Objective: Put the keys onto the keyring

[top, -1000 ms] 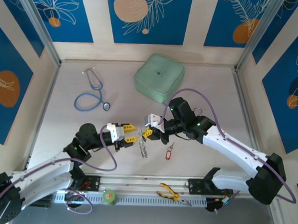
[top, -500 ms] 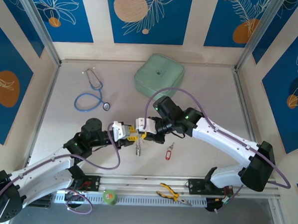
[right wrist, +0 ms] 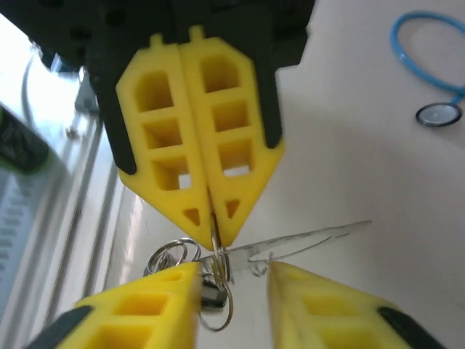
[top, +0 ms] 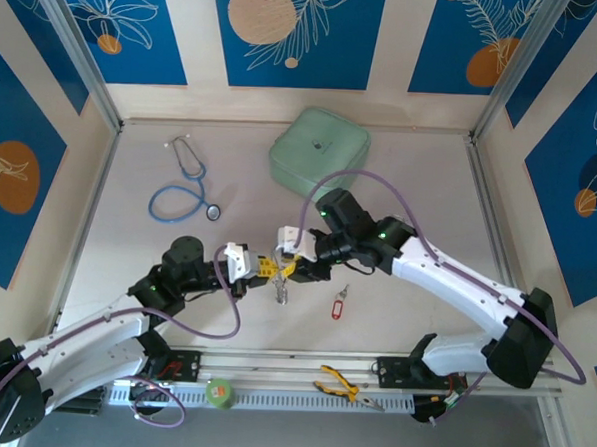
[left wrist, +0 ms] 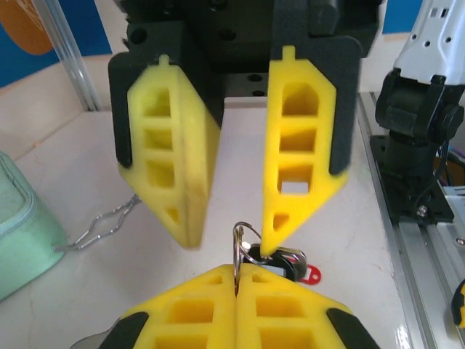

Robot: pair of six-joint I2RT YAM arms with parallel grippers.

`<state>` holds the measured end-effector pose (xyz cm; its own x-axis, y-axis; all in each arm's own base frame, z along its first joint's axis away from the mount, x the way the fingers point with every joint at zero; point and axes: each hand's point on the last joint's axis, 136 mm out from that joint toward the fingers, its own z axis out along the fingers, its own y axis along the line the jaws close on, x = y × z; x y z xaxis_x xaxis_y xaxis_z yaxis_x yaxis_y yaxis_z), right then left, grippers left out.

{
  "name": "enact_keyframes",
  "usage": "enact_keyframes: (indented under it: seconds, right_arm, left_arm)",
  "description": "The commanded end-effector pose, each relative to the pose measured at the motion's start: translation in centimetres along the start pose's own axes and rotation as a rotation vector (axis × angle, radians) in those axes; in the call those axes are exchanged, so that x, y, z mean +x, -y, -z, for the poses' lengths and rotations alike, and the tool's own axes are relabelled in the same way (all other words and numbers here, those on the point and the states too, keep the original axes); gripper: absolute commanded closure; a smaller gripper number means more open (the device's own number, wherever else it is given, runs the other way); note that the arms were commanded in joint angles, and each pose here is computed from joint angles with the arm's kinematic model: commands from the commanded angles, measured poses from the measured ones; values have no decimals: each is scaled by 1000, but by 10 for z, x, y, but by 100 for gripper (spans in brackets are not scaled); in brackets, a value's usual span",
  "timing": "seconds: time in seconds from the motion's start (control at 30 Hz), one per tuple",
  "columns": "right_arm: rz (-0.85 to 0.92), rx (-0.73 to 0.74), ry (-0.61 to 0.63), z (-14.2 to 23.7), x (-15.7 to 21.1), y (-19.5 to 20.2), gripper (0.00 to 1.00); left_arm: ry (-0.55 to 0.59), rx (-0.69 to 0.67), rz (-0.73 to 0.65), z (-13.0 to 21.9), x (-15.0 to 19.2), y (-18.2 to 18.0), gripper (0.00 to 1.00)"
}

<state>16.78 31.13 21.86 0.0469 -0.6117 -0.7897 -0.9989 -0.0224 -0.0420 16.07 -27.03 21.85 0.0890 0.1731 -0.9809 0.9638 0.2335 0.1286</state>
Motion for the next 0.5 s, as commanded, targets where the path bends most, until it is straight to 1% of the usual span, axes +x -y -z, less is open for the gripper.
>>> enact_keyframes:
  seconds: [0.0,0.07,0.13,0.33,0.47]
  right_arm:
    - [-27,-63,228,22,-23,-11,65]
    - [-40,-73,242,22,-18,-13,65]
    - [-53,-84,239,21,-15,-14,66]
    - [-92,-99,235,16,-7,-14,66]
    - [-141,-69,208,15,1,-6,66]
  left_arm:
    - [169,-11,0,4,-31,-2,100]
    - [215,-13,7,6,-35,-2,100]
    - [239,-9,10,7,-37,-1,100]
    - [245,9,18,5,-37,2,100]
    - [240,15,17,5,-36,3,100]
